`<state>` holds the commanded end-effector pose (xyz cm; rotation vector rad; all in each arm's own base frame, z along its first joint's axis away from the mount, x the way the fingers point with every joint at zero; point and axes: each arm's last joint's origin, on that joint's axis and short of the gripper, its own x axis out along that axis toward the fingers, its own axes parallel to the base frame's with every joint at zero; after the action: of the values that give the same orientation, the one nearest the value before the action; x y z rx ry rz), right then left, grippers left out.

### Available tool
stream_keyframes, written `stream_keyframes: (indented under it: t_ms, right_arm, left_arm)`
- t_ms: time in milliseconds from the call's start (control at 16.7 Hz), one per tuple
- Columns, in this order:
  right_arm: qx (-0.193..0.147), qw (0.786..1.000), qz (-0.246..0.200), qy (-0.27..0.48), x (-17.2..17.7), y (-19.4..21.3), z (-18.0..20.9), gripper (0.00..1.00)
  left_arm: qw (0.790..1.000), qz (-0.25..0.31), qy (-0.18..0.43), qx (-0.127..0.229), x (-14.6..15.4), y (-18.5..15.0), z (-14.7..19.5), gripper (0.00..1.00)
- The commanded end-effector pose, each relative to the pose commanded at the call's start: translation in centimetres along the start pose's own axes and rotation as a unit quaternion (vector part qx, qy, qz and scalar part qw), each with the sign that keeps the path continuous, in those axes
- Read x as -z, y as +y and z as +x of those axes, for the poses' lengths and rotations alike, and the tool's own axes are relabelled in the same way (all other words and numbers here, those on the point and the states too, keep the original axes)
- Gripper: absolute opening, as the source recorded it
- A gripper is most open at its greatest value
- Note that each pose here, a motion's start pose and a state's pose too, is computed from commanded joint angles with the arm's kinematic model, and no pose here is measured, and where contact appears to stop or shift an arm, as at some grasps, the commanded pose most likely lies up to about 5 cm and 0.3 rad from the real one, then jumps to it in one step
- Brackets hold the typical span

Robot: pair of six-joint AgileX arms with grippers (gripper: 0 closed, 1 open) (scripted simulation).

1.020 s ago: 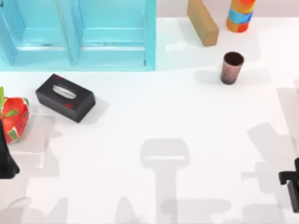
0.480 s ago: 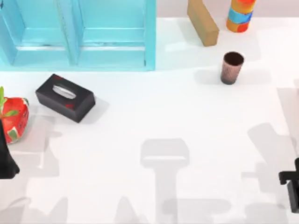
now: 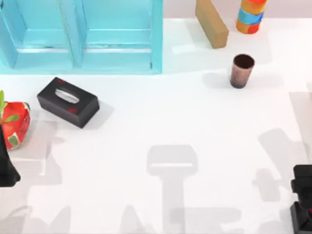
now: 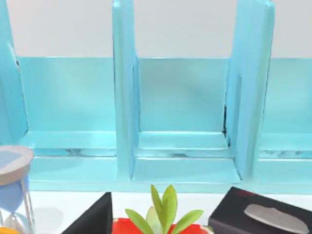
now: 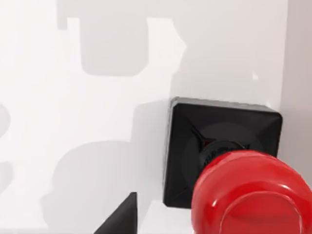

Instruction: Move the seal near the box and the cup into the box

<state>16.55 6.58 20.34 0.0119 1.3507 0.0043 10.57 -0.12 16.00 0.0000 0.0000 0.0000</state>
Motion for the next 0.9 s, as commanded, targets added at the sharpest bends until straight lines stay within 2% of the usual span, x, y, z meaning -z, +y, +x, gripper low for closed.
stream_keyframes:
  t_ms: [540,900]
  right_arm:
    - [0.000,1.000,0.000,0.001,-0.1,0.1,-0.4,1.00]
    - [-0.003,1.000,0.002,-0.002,-1.9,0.3,-6.2,1.00]
  left_arm:
    - [1.000,0.000,0.000,0.000,0.0,0.0,0.0,1.00]
    - [1.000,0.000,0.000,0.000,0.0,0.0,0.0,1.00]
